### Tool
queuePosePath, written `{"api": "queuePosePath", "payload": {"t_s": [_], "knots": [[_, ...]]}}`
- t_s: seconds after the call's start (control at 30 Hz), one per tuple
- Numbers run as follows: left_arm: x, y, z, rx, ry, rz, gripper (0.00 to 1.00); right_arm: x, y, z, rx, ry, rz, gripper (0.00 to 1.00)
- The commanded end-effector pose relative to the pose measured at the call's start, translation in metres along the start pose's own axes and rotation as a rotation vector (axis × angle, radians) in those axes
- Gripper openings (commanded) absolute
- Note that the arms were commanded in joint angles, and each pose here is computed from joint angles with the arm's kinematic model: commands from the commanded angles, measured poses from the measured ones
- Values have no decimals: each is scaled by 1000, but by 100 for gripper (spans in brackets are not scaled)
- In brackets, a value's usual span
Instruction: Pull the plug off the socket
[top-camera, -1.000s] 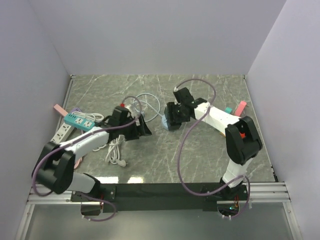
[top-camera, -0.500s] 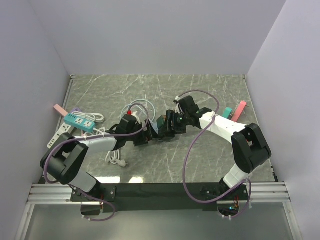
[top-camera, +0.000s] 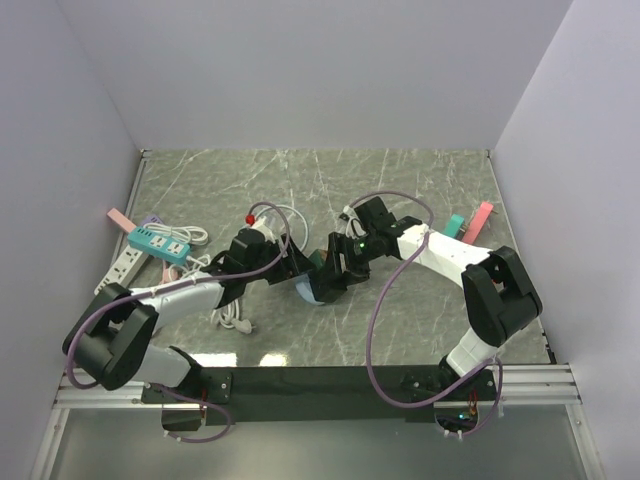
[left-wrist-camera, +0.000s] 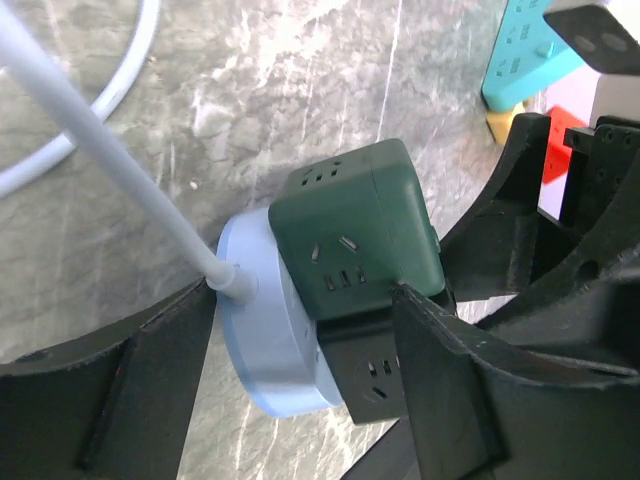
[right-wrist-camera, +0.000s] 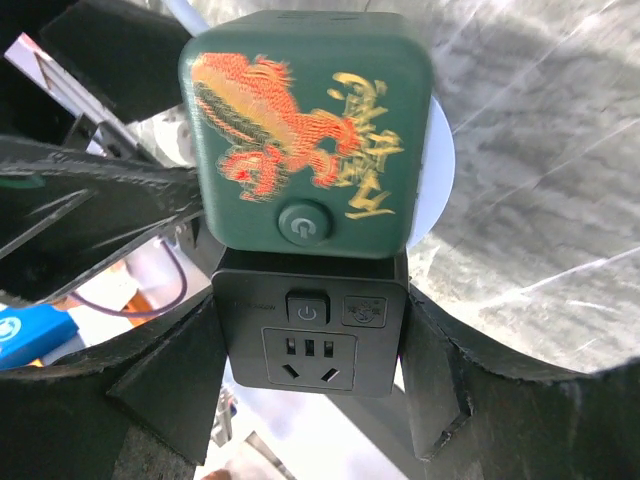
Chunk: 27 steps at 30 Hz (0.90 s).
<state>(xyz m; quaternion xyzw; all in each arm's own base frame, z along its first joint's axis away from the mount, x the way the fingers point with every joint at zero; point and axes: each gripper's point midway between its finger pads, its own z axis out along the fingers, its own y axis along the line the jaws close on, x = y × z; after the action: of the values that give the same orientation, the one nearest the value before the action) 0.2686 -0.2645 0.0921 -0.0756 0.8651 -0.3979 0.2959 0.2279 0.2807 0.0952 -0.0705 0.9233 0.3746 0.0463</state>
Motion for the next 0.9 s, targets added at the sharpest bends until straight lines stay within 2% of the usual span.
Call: {"api": "queuePosePath", "payload": {"t_s": [0.0, 0.1, 0.23, 0.33, 0.43, 0.47, 0.5, 0.53, 0.57, 0.87], "knots": [[-2, -25, 4, 95, 32, 62, 74, -4, 40, -17, -145, -6, -60, 0], [10, -30, 4, 111, 76, 89, 73, -10, 48, -19, -165, -22, -57, 0], [16, -34, -4, 144, 78, 78, 72, -17, 54, -21, -186, -45, -40, 0], [25, -34, -7, 166, 100, 60, 67, -19, 60, -21, -216, -44, -36, 0], [29, -40, -5, 192, 115, 58, 49, -20, 64, -22, -232, -43, -32, 0], [31, -42, -5, 197, 123, 56, 34, -20, 65, -22, -233, -43, -33, 0], [31, -43, -4, 200, 128, 57, 26, -20, 66, -22, -235, -42, -29, 0], [32, -46, -3, 204, 134, 56, 10, -21, 64, -22, -232, -45, -24, 0], [32, -46, -2, 201, 134, 55, 2, -21, 64, -21, -234, -44, -25, 0], [27, -32, -1, 113, 111, 82, 1, -24, 62, -23, -209, -67, -21, 0]]}}
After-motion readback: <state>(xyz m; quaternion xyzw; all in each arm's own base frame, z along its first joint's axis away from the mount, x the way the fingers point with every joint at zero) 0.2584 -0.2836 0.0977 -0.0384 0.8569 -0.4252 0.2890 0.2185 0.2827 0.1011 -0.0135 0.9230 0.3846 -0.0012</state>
